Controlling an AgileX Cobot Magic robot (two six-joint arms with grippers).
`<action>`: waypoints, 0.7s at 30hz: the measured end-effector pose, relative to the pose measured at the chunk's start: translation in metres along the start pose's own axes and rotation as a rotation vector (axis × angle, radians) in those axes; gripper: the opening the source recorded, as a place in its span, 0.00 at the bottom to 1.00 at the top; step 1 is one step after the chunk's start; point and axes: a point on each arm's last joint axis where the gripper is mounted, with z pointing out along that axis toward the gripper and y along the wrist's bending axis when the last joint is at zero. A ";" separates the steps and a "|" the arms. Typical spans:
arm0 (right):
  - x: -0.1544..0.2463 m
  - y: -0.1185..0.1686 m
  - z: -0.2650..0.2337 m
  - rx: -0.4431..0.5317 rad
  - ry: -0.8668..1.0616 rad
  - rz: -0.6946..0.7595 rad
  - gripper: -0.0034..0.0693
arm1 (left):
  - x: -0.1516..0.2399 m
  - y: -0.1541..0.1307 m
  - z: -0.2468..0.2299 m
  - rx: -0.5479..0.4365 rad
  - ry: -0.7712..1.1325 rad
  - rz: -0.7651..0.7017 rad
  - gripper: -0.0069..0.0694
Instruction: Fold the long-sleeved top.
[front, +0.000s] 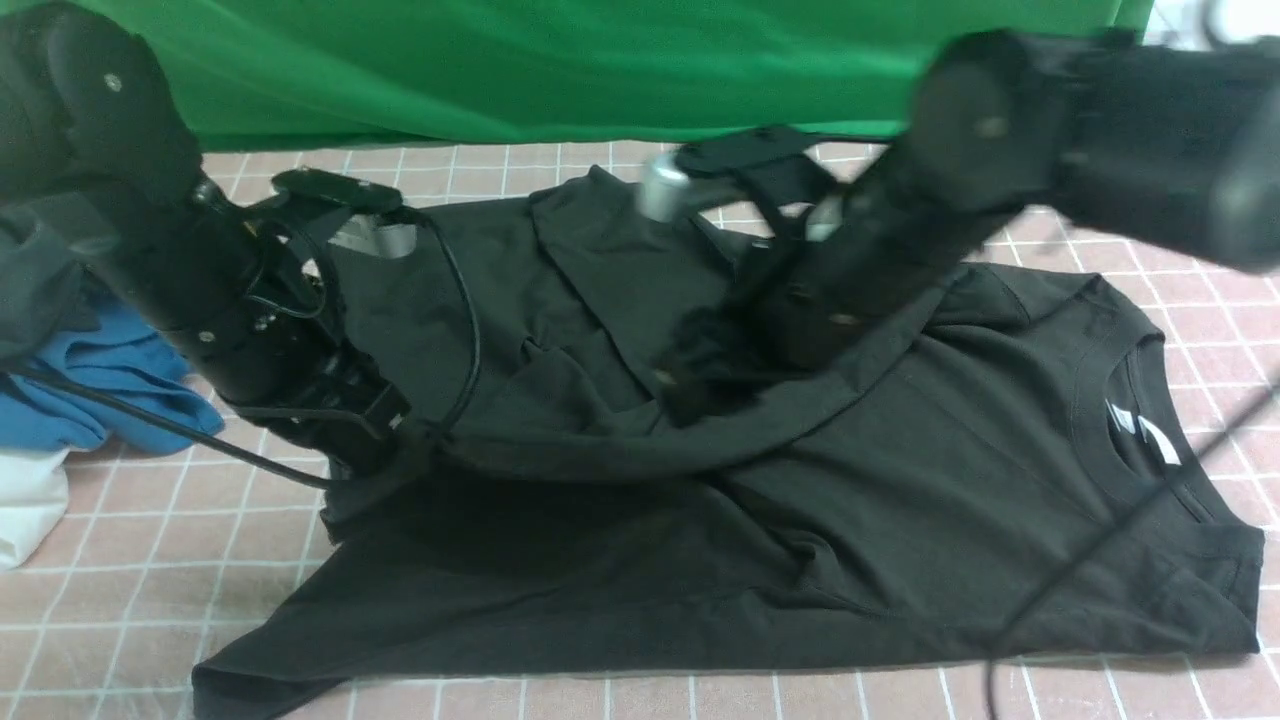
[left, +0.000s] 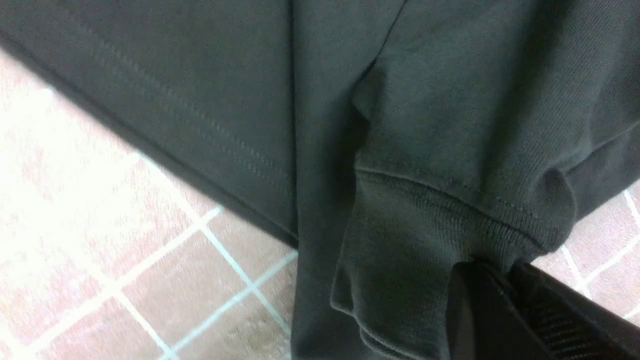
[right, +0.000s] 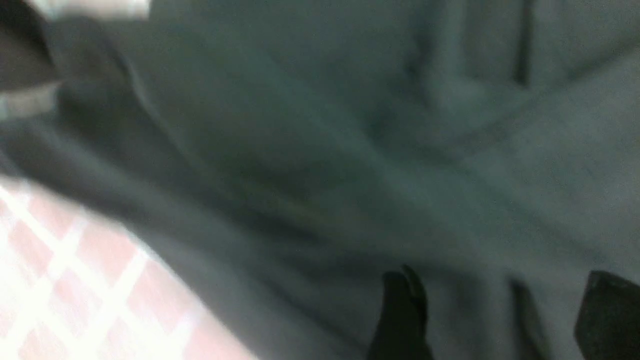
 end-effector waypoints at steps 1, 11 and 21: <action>-0.010 0.002 0.004 0.001 -0.015 0.022 0.74 | -0.001 -0.001 0.000 -0.005 -0.006 0.008 0.13; -0.026 -0.017 0.067 0.134 0.149 0.116 0.75 | -0.006 -0.011 0.003 -0.004 -0.009 0.053 0.13; -0.027 -0.025 0.091 0.145 0.121 0.145 0.71 | -0.006 -0.011 0.003 -0.003 -0.017 0.055 0.13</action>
